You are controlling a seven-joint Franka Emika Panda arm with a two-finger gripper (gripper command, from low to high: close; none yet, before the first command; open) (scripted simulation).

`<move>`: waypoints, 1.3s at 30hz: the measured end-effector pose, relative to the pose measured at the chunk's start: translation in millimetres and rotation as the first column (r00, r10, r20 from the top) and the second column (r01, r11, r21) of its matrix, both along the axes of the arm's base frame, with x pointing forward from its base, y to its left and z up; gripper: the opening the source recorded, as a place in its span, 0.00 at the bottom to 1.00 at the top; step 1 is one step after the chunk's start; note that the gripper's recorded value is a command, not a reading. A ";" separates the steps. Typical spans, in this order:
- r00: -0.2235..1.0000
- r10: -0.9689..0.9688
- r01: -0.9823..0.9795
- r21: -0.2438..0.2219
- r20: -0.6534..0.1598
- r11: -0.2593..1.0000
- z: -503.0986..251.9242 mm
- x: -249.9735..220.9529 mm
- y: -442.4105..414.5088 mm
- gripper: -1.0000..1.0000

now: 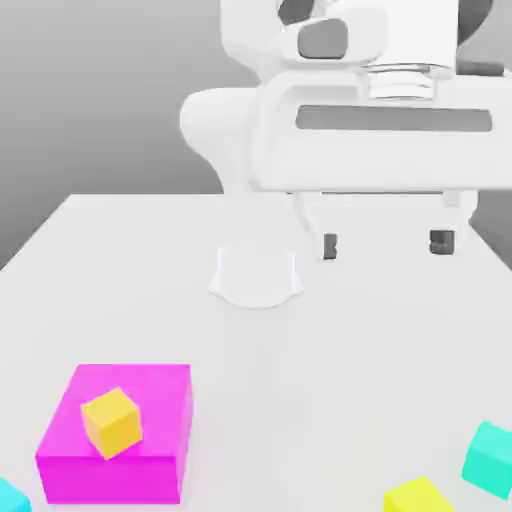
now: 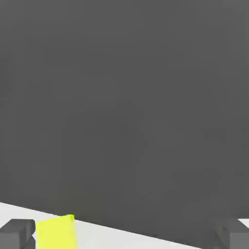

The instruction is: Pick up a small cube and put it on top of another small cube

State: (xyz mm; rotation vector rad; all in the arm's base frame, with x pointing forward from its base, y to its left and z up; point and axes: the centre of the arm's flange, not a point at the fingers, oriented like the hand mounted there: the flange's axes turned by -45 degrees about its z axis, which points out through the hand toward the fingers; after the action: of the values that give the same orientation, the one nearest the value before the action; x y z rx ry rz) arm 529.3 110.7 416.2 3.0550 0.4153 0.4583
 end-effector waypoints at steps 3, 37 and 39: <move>0.996 0.043 -0.044 -0.012 -0.072 0.999 -52.6 6.3 19.1 0.50; 0.755 0.587 -0.617 -0.014 -0.292 0.787 -215.7 -87.7 180.5 0.00; 0.754 0.589 -0.619 -0.014 -0.292 0.785 -223.1 -88.5 180.8 1.00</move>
State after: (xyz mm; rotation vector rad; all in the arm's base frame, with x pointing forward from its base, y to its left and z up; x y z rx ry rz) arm 440.8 291.6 193.1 2.8045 1.4170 -0.0008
